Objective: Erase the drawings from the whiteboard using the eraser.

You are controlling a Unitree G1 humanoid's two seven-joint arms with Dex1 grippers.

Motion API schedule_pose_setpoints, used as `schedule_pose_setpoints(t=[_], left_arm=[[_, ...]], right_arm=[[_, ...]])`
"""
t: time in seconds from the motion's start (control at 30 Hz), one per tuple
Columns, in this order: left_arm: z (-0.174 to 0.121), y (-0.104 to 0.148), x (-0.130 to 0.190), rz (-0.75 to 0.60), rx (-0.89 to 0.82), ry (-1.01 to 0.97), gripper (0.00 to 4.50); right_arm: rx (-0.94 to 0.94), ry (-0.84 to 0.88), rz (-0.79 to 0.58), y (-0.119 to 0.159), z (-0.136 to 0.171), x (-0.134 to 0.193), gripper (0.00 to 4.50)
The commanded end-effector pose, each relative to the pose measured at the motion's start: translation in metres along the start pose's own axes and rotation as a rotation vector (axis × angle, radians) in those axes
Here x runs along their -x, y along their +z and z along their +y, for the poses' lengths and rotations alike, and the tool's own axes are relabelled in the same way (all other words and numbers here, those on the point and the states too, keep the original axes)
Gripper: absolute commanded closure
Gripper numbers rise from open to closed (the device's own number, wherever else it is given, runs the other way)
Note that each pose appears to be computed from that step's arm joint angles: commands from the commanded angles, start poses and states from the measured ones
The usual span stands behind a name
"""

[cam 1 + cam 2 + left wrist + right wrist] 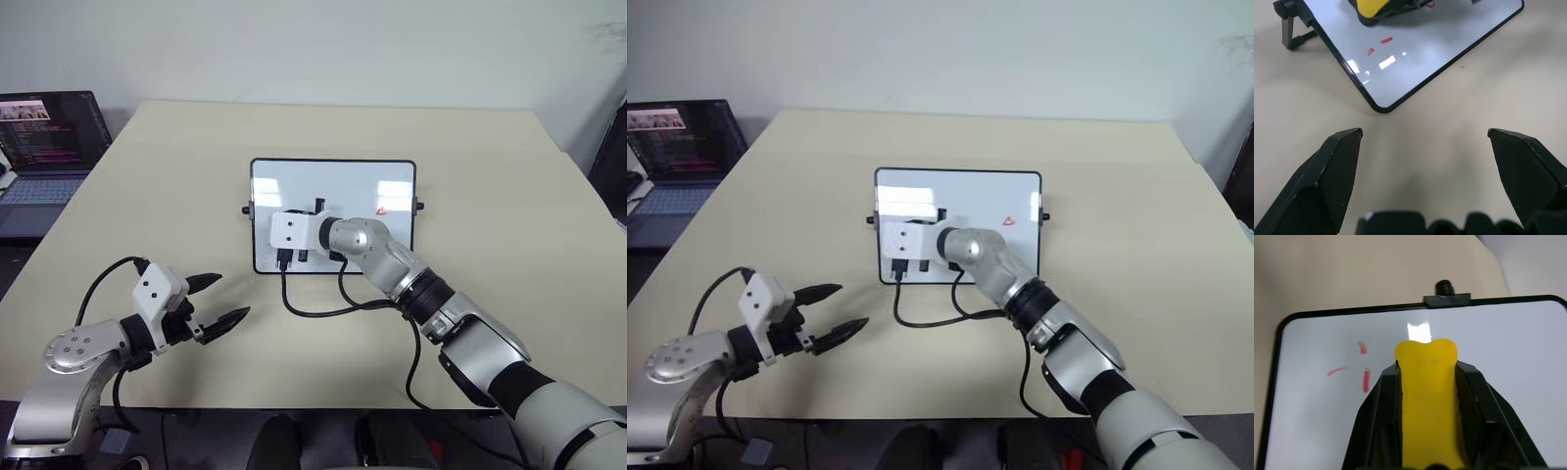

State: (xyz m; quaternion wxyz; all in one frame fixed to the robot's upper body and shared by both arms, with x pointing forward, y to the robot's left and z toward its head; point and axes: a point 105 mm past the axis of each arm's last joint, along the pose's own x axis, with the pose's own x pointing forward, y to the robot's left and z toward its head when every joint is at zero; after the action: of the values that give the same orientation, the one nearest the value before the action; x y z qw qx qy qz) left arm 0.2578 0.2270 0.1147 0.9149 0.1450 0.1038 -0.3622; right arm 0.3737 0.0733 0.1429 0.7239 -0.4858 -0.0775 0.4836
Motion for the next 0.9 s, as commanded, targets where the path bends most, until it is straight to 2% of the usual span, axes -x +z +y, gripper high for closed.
schedule_pose_setpoints(t=[0.03, 0.1, 0.27, 0.43, 0.67, 0.9], left_arm=[[0.001, 0.007, 0.001, -0.015, -0.040, 0.000, 0.00], [0.001, 0.007, 0.001, -0.015, -0.040, 0.001, 0.00], [0.000, 0.007, 0.001, -0.015, -0.039, -0.006, 0.00], [-0.002, 0.008, 0.001, -0.016, -0.045, -0.019, 0.00], [-0.003, 0.009, 0.001, -0.017, -0.050, -0.030, 0.00], [-0.006, 0.009, -0.006, -0.013, -0.046, -0.072, 0.00]], right_arm=[[-0.021, 0.104, 0.004, -0.002, 0.021, 0.000, 3.38], [-0.013, 0.107, 0.003, -0.001, 0.022, 0.000, 3.38], [0.021, -0.043, -0.051, 0.016, -0.003, -0.004, 3.38], [0.029, -0.025, -0.081, 0.024, 0.003, -0.010, 3.38], [0.005, 0.079, -0.010, 0.005, 0.023, -0.008, 3.38], [-0.026, -0.017, 0.036, -0.011, 0.001, 0.004, 3.38]])
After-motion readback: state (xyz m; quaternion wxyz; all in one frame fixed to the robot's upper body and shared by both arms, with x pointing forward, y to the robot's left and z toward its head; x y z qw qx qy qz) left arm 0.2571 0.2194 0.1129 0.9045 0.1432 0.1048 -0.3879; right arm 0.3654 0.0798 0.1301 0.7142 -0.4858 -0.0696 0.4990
